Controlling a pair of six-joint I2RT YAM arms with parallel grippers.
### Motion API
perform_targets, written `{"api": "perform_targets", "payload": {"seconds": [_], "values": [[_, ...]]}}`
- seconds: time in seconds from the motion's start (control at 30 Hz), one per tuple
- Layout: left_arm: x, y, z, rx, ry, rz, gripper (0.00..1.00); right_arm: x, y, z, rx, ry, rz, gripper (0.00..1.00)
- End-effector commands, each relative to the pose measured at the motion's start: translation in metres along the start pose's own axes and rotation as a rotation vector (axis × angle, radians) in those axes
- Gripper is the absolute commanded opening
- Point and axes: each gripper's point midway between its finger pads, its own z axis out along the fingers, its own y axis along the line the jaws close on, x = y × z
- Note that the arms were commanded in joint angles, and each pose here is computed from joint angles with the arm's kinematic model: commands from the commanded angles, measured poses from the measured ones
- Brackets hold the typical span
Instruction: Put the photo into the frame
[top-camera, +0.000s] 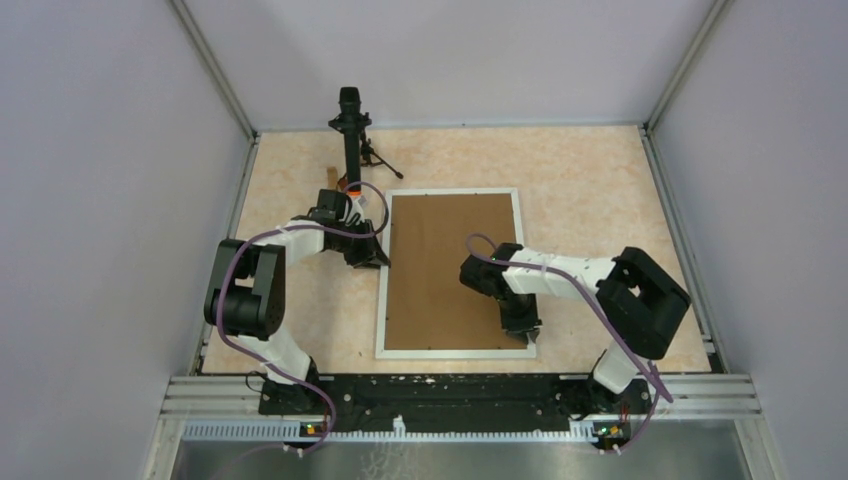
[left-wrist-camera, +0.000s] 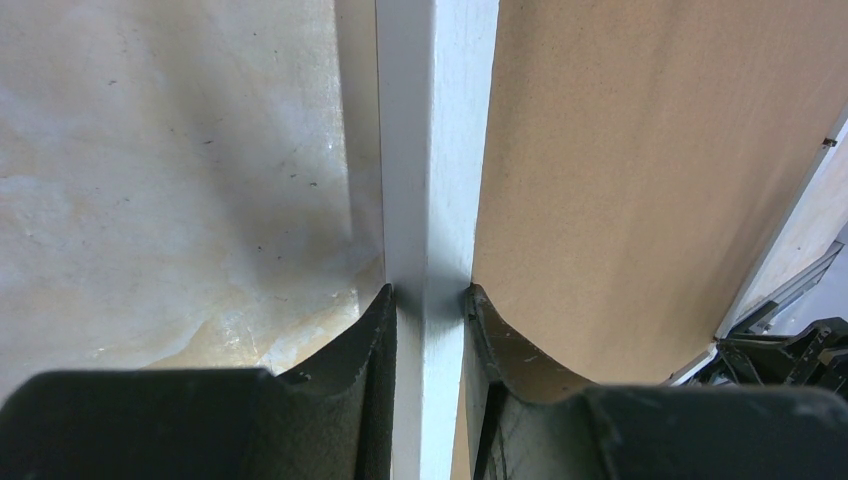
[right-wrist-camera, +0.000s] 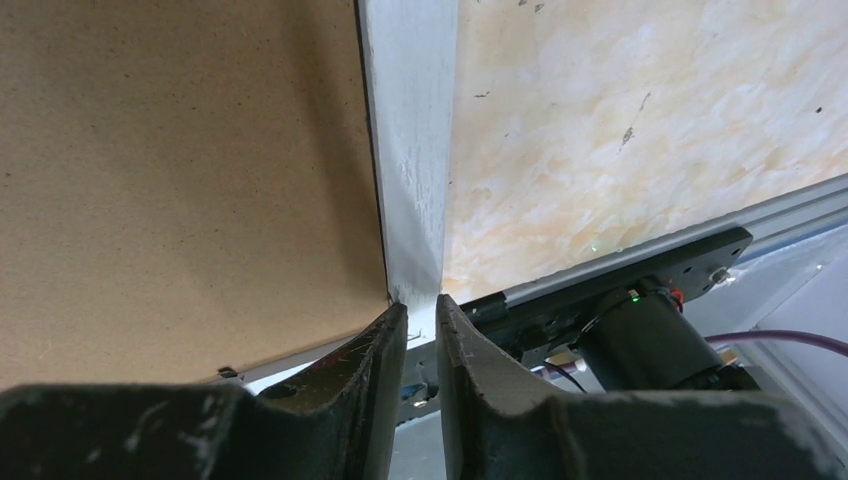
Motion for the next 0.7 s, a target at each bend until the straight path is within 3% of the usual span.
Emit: {"api": "perform_targets", "payload": {"seconds": [0.0, 0.2, 0.47, 0.67], "values": [[0.07, 0.082, 0.001, -0.327, 0.205, -0.098, 0.0, -0.063, 0.106, 0.008, -0.39, -0.182, 0.223, 0.24], [0.07, 0.08, 0.0, -0.32, 0.201, -0.094, 0.0, -0.068, 0.117, 0.01, -0.59, -0.126, 0.285, 0.25], [0.071, 0.079, 0.0, -0.321, 0.201, -0.087, 0.0, -0.048, 0.103, 0.033, -0.634, -0.112, 0.263, 0.32], [0.071, 0.079, 0.001, -0.32, 0.203, -0.088, 0.0, -0.047, 0.099, 0.042, -0.649, -0.115, 0.28, 0.45]]}}
